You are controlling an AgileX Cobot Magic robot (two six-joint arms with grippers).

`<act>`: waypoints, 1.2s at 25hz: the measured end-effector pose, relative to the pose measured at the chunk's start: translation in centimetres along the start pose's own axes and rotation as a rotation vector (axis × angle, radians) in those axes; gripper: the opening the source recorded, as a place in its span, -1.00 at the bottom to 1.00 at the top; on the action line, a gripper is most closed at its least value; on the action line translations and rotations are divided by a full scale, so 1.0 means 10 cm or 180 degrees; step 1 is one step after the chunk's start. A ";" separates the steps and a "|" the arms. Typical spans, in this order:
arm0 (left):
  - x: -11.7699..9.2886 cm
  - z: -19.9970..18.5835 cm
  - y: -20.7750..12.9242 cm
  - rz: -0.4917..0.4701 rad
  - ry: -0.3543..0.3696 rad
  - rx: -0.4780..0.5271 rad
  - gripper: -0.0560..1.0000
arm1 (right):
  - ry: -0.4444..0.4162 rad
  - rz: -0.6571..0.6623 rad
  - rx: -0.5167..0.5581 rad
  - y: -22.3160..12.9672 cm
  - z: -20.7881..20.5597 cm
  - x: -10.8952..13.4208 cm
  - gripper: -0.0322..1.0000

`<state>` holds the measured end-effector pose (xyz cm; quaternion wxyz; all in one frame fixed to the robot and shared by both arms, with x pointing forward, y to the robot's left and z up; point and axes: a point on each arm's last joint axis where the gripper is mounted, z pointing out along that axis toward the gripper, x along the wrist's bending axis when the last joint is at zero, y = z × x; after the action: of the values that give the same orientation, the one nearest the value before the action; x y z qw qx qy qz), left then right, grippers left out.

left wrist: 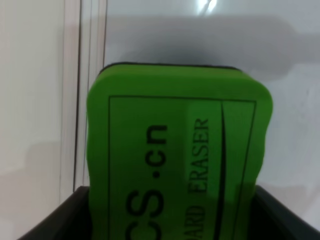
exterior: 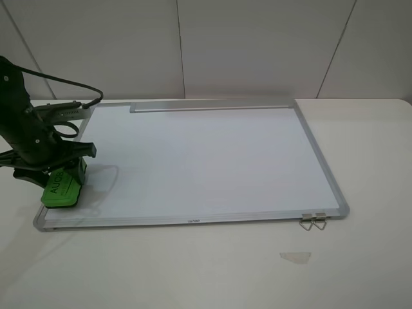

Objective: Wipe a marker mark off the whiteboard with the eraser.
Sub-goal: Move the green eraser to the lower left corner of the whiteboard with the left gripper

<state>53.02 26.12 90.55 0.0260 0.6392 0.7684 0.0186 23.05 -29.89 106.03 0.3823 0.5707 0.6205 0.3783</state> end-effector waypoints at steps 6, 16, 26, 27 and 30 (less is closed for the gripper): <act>0.00 0.10 0.00 0.0059 0.0030 0.0093 0.23 | 0.0000 0.0000 0.0000 0.00 0.00 0.00 0.64; 0.00 0.24 -0.03 0.0063 0.0075 0.0274 0.23 | 0.0000 0.0000 0.0000 0.00 0.00 0.00 0.64; 0.00 0.17 -0.08 0.0082 0.0129 0.0641 0.34 | 0.0000 0.0000 0.0000 0.00 0.00 0.00 0.64; 0.00 0.14 -0.07 0.0083 0.0138 0.0685 0.34 | 0.0000 0.0000 0.0000 0.00 0.00 0.00 0.64; -0.02 0.05 -0.02 0.0152 0.0164 0.0810 0.35 | 0.0000 0.0000 0.0000 0.00 0.00 0.00 0.64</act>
<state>52.87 25.91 90.06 -0.0755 0.6547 0.7495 -0.0620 23.05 -29.89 106.03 0.3823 0.5707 0.6205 0.3783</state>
